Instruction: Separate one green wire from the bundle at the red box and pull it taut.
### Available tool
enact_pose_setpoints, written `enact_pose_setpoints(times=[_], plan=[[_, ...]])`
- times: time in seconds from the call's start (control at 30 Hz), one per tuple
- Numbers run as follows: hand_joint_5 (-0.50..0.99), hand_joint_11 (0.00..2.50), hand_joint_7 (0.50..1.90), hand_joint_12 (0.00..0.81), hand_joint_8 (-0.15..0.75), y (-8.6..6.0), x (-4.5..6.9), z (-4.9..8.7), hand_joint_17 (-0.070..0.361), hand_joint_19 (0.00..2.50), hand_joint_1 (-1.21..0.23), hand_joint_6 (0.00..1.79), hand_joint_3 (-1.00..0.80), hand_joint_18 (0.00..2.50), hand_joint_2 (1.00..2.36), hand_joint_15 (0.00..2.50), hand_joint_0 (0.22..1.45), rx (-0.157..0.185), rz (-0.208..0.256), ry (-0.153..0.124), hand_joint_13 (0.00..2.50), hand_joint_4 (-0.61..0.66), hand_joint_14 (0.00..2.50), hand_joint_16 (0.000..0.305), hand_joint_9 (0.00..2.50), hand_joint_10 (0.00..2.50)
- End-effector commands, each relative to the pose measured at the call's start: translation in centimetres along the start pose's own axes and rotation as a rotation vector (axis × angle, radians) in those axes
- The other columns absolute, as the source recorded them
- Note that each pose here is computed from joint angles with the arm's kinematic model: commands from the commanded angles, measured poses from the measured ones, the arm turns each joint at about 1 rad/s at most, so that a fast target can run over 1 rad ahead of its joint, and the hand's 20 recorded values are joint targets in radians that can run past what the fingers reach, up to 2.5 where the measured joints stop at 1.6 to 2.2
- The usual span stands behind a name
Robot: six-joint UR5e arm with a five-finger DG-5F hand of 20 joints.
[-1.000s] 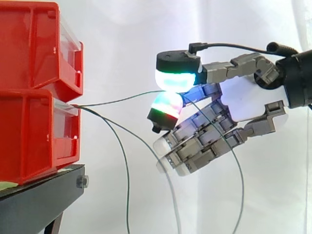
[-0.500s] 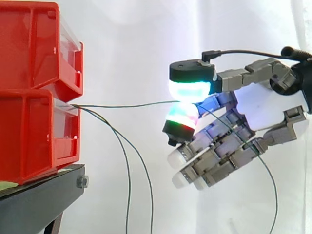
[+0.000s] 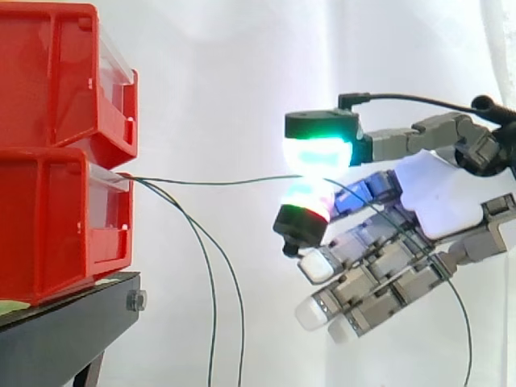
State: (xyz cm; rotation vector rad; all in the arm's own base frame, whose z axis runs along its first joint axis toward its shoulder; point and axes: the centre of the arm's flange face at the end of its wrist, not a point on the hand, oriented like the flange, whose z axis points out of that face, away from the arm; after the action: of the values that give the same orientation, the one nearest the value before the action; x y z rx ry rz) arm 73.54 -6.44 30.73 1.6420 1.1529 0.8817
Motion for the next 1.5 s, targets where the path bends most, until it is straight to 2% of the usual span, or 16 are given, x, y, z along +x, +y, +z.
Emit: enact_pose_setpoints(times=[0.0, 0.03, 0.1, 0.23, 0.5, 0.6, 0.73, 0.8, 0.9, 0.97, 1.07, 1.27, 1.4, 1.47], plan=[[-0.12, 0.56, 1.35, 0.388, 0.284, -1.6, -0.3, 0.0, 0.143, 0.19, -0.81, 0.87, -0.01, 0.39, 1.02, 0.28, 0.6, 0.025, 0.055, -0.001, 0.57, 0.04, 0.01, 0.064, 0.94, 0.02], [-0.12, 0.56, 1.35, 0.387, 0.287, -2.5, -0.2, 0.1, 0.143, 0.19, -0.81, 0.87, -0.01, 0.39, 1.02, 0.28, 0.6, 0.028, 0.092, 0.004, 0.57, 0.04, 0.01, 0.064, 0.94, 0.02], [-0.12, 0.56, 1.35, 0.389, 0.289, -3.5, -0.1, 0.3, 0.144, 0.19, -0.81, 0.87, -0.01, 0.39, 1.02, 0.29, 0.6, 0.022, 0.137, 0.011, 0.58, 0.04, 0.01, 0.064, 0.95, 0.02], [-0.11, 0.56, 1.35, 0.391, 0.292, -4.9, -0.1, 0.7, 0.144, 0.19, -0.81, 0.87, -0.01, 0.4, 1.02, 0.29, 0.6, 0.0, 0.172, 0.019, 0.58, 0.04, 0.01, 0.064, 0.95, 0.02], [-0.11, 0.58, 1.34, 0.394, 0.292, -5.7, 0.3, 1.1, 0.145, 0.21, -0.81, 0.87, -0.01, 0.41, 1.02, 0.3, 0.6, -0.036, 0.184, 0.035, 0.6, 0.04, 0.01, 0.064, 0.96, 0.02], [-0.11, 0.6, 1.34, 0.397, 0.299, -6.6, 0.6, 1.3, 0.146, 0.23, -0.81, 0.87, -0.01, 0.42, 1.02, 0.31, 0.6, -0.053, 0.189, 0.044, 0.61, 0.04, 0.01, 0.065, 0.98, 0.02], [-0.11, 0.66, 1.34, 0.399, 0.294, -7.5, 0.6, 1.4, 0.146, 0.23, -0.81, 0.87, -0.01, 0.44, 1.02, 0.34, 0.61, -0.058, 0.19, 0.047, 0.65, 0.04, 0.01, 0.065, 1.01, 0.02], [-0.12, 0.88, 1.34, 0.399, 0.307, -8.0, 0.7, 1.4, 0.146, 0.26, -0.8, 0.87, -0.01, 0.47, 1.02, 0.43, 0.61, -0.059, 0.189, 0.051, 0.72, 0.05, 0.02, 0.065, 1.11, 0.02], [-0.12, 0.97, 1.34, 0.402, 0.311, -8.7, 0.7, 1.4, 0.145, 0.27, -0.8, 0.87, -0.01, 0.5, 1.02, 0.46, 0.61, -0.067, 0.193, 0.054, 0.74, 0.04, 0.02, 0.065, 1.17, 0.02], [-0.12, 0.99, 1.34, 0.402, 0.308, -8.5, 0.8, 1.6, 0.145, 0.27, -0.8, 0.87, -0.02, 0.51, 1.02, 0.47, 0.61, -0.086, 0.202, 0.059, 0.76, 0.05, 0.02, 0.065, 1.17, 0.03], [-0.12, 1.11, 1.33, 0.401, 0.318, -8.5, 0.9, 1.6, 0.143, 0.32, -0.8, 0.87, -0.02, 0.59, 1.02, 0.61, 0.61, -0.092, 0.201, 0.063, 0.85, 0.05, 0.02, 0.063, 1.2, 0.02], [-0.12, 1.16, 1.33, 0.418, 0.321, -8.6, 0.9, 1.7, 0.136, 0.52, -0.79, 0.87, -0.03, 0.75, 1.02, 0.99, 0.61, -0.091, 0.199, 0.063, 1.03, 0.05, 0.03, 0.06, 1.2, 0.02], [-0.13, 1.23, 1.32, 0.411, 0.314, -8.6, 1.0, 1.6, 0.127, 0.76, -0.79, 0.87, -0.03, 0.9, 1.02, 1.24, 0.61, -0.09, 0.195, 0.062, 1.15, 0.05, 0.03, 0.056, 1.21, 0.02], [-0.13, 1.3, 1.32, 0.403, 0.318, -8.6, 1.0, 1.6, 0.125, 0.8, -0.78, 0.87, -0.03, 0.92, 1.02, 1.3, 0.61, -0.089, 0.194, 0.062, 1.18, 0.05, 0.02, 0.056, 1.22, 0.02]])
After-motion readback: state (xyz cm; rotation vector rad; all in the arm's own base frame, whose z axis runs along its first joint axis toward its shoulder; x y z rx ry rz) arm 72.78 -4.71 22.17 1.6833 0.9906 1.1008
